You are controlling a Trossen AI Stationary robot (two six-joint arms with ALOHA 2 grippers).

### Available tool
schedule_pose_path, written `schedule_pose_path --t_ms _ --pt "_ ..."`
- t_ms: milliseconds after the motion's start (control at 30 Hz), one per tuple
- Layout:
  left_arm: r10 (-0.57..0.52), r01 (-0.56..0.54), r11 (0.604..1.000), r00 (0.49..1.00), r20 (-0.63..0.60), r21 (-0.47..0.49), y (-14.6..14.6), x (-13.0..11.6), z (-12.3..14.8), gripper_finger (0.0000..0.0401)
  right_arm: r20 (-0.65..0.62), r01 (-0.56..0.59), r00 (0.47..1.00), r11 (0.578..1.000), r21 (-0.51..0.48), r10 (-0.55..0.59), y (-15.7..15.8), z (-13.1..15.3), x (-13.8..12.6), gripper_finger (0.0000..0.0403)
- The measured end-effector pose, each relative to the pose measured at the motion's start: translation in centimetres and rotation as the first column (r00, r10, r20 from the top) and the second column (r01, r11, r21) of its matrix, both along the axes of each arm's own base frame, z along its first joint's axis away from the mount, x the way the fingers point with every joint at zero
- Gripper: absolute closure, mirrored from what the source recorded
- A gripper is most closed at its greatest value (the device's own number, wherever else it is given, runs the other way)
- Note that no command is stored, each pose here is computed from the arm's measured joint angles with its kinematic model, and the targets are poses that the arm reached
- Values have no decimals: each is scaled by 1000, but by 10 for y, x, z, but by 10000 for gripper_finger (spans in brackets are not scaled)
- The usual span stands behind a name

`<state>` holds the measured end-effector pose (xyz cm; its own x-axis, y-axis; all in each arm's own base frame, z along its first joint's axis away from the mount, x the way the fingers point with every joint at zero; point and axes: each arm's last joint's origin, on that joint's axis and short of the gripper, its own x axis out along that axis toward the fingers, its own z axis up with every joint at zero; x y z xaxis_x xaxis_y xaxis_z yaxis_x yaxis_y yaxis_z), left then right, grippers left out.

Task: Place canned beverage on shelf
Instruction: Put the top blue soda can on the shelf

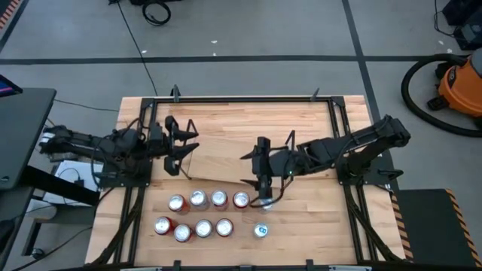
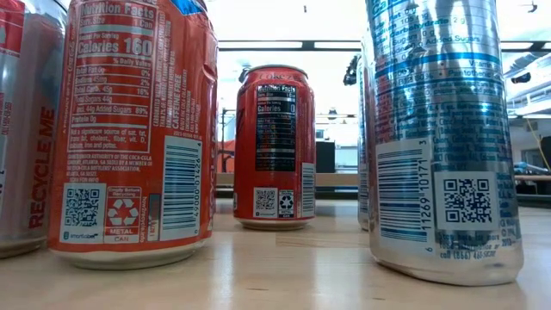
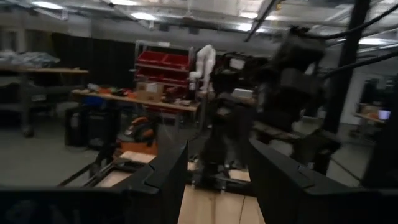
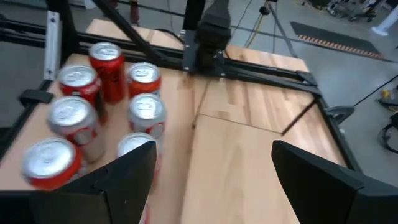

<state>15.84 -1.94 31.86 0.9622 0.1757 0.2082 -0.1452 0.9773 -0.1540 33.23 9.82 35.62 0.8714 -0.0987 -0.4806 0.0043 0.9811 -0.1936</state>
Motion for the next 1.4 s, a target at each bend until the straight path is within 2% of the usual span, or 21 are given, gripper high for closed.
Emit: schedule_pose_path --t_ms 233,333,533,733,1000,1067,1167,1300,1400 --pt "161 -163 986 984 -70 -26 -19 -4 -3 229 -66 -35 997 999 41 38 13 -13 4 72" --pt "197 -200 980 973 -120 -12 -29 1 6 229 -130 -64 989 996 57 71 18 -31 15 72" --pt "205 -189 978 946 -251 86 -50 22 8 229 -231 -108 967 994 15 108 23 -69 37 72" --pt "189 -164 980 941 -281 112 -59 29 8 229 -279 -168 941 980 104 191 26 -89 48 72" --pt "190 -166 980 939 -288 108 -58 29 7 229 -280 -182 937 976 123 210 38 -100 53 72" --pt "191 -166 980 938 -289 108 -59 29 7 229 -312 -182 926 976 121 211 40 -104 50 69" --pt "192 -166 980 936 -294 113 -58 29 7 229 -335 -181 919 977 116 210 41 -103 47 53" --pt "193 -166 980 936 -296 114 -58 29 6 229 -326 -158 926 980 124 191 38 -88 37 18" --pt "193 -165 979 935 -298 116 -58 29 6 229 -378 -145 907 981 132 185 40 -88 29 6"
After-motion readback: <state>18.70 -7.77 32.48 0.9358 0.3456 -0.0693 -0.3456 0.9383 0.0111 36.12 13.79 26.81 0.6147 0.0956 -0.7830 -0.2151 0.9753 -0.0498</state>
